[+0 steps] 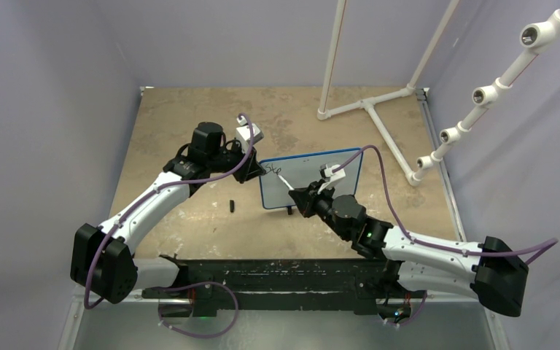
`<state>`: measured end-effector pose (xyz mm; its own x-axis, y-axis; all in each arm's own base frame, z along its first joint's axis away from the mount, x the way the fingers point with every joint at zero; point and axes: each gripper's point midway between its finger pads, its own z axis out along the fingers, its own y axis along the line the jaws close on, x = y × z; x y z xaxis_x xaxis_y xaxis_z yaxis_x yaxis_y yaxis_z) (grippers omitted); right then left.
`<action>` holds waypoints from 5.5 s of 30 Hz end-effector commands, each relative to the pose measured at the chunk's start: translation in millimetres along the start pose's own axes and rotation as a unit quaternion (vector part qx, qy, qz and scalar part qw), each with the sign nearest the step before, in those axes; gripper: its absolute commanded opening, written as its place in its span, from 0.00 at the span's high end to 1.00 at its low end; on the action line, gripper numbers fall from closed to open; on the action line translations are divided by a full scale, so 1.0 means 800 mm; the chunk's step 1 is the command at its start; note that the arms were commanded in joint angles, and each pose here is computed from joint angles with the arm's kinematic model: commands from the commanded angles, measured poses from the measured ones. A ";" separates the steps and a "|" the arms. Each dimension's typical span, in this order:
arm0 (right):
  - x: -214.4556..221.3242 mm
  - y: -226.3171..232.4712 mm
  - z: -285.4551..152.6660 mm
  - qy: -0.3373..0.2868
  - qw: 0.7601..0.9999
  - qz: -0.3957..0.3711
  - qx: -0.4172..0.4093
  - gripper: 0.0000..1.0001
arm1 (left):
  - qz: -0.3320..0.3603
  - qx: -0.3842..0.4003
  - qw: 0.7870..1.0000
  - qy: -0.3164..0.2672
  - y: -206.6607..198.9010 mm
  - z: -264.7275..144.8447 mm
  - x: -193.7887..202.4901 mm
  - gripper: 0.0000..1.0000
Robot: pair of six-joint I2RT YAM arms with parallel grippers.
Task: Write a sentence on the whiteboard
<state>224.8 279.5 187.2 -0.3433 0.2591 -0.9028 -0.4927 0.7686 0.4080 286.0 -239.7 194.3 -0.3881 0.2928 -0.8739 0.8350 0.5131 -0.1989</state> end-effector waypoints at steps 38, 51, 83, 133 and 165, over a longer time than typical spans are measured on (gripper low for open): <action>-0.054 0.003 -0.019 -0.065 0.998 -0.003 -0.005 1.00 | 0.023 -0.021 1.000 -0.003 0.008 -0.006 -0.002 1.00; -0.055 0.003 -0.005 -0.066 0.998 -0.013 0.008 1.00 | 0.024 -0.018 1.000 -0.003 0.006 -0.006 -0.002 1.00; 0.016 -0.020 -0.009 0.014 1.000 0.000 0.023 1.00 | 0.026 -0.016 1.000 -0.006 0.005 -0.007 -0.004 1.00; -0.046 0.002 0.002 -0.070 0.998 0.003 0.008 1.00 | 0.025 -0.014 1.000 -0.006 0.004 -0.007 -0.005 1.00; -0.009 -0.025 -0.010 -0.032 0.999 0.020 0.038 1.00 | 0.026 -0.014 1.000 -0.007 0.004 -0.007 -0.005 1.00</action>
<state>229.2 262.2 196.0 -0.2968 0.3316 -0.8955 -0.4415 0.7839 0.4366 285.9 -238.9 194.0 -0.3901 0.2940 -0.8726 0.8329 0.5166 -0.1983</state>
